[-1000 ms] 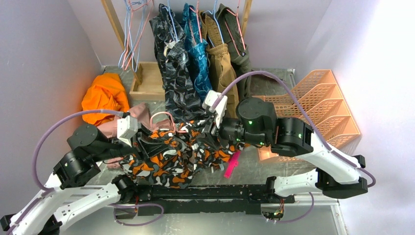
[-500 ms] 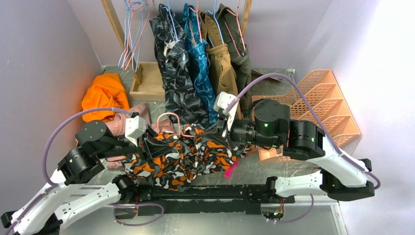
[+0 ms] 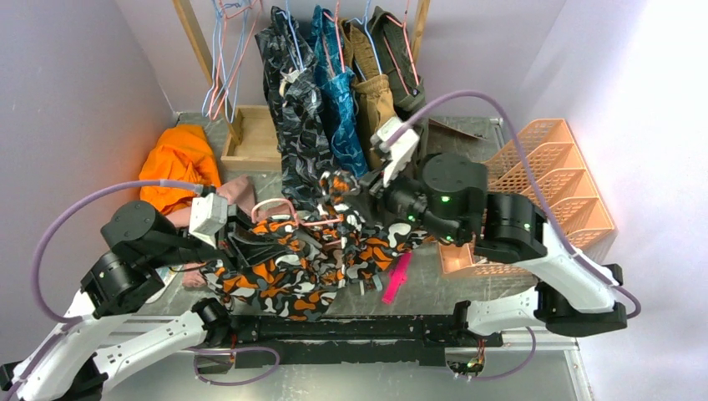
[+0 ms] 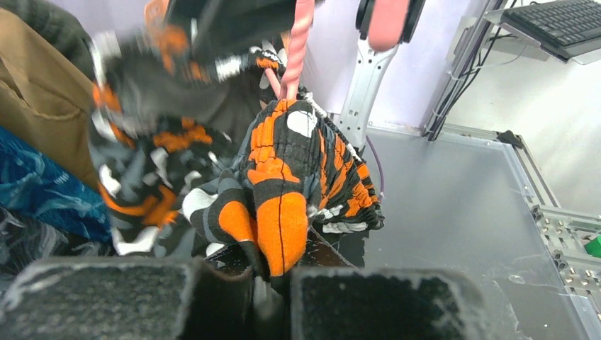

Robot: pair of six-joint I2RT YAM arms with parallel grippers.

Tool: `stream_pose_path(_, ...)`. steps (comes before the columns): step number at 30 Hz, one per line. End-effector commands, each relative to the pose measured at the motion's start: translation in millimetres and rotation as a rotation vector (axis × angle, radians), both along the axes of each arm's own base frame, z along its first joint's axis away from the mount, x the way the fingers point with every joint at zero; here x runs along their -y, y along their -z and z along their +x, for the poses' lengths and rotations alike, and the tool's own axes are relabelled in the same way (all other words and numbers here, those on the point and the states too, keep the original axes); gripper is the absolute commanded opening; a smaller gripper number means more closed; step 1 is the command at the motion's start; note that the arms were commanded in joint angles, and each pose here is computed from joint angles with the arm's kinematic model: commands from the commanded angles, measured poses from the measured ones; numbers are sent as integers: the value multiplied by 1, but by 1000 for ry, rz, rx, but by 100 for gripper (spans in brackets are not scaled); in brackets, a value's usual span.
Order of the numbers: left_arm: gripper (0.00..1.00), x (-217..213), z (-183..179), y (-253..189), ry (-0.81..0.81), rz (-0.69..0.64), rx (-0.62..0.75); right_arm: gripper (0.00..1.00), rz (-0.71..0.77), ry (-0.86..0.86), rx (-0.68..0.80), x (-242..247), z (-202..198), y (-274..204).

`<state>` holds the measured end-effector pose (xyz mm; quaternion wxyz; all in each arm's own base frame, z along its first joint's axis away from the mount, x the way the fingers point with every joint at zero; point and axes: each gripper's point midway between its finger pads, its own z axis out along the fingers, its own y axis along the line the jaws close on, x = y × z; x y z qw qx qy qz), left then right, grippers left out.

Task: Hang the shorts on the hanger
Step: Hang the shorts on the hanger.

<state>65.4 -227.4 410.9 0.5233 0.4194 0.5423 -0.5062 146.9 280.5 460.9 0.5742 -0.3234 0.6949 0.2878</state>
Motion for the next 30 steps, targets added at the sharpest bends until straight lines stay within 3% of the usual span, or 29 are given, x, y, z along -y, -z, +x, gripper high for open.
stream_pose_path(1, 7, -11, -6, -37, -12, -88, 110, 58, -75, -58, -55, 4, -14, 16)
stream_pose_path(3, 7, -15, -4, -42, -41, -99, 125, 72, -6, -82, -22, 15, -20, -5)
stream_pose_path(9, 7, -36, -2, -56, -145, -178, 152, 75, 138, -123, 70, 56, -36, -42)
stream_pose_path(13, 7, -46, 0, -54, -193, -191, 135, 74, 149, -162, 75, 65, -46, -38)
stream_pose_path(24, 7, -41, 9, -47, -217, -166, 89, 67, 34, -334, 64, 15, -58, -11)
stream_pose_path(30, 7, -38, 10, -44, -209, -144, 70, 63, 10, -308, 105, 8, -48, -11)
